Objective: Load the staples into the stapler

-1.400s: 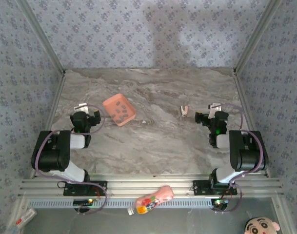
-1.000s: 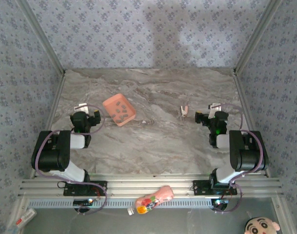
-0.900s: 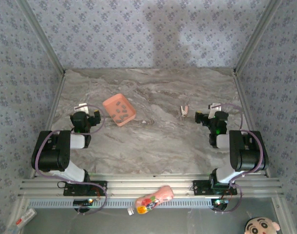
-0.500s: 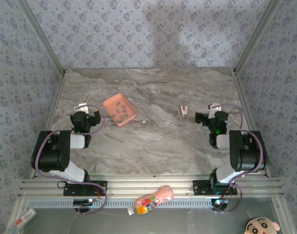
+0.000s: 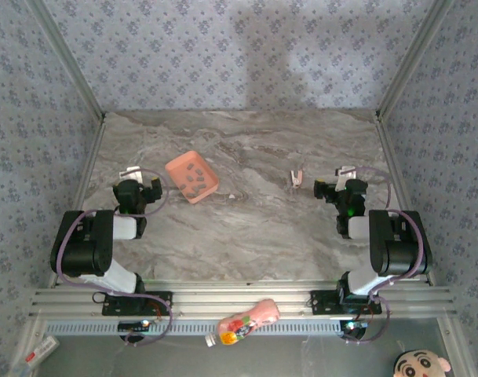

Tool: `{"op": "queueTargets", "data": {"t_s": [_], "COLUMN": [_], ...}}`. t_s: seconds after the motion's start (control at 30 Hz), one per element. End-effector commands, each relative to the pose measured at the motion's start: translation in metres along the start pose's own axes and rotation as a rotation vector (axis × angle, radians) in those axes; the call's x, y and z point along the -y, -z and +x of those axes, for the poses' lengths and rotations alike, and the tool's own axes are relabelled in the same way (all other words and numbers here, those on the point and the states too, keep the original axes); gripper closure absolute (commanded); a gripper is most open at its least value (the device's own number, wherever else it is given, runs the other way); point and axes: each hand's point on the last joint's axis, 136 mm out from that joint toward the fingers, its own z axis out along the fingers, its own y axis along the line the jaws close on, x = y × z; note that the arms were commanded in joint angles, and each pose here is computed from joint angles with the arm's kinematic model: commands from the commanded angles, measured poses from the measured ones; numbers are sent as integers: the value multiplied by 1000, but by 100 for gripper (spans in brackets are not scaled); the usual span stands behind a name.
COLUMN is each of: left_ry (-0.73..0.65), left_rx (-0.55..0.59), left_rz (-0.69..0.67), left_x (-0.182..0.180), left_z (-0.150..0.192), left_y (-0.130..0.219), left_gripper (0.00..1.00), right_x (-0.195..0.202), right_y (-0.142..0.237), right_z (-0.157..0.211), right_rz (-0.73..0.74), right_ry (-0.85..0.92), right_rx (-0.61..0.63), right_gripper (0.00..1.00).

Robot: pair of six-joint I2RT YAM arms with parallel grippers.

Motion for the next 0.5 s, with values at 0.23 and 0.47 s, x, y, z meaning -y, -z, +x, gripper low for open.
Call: {"op": "queueTargets", "data": {"t_s": [0.23,0.47], "left_ry": [1,-7], "left_rx": [36,46], "left_rz": [11,31], "left_x": [1,4], "left_z": [-14,-25], "left_y": [-1,8], "left_gripper": [4,8], "right_x": [2,2], "right_y": [-2,1], "right_z": [-10,-14], "right_rz": [5,13], "right_ry": [3,7], "right_rx": [19,29], "right_gripper": [0,0]}}
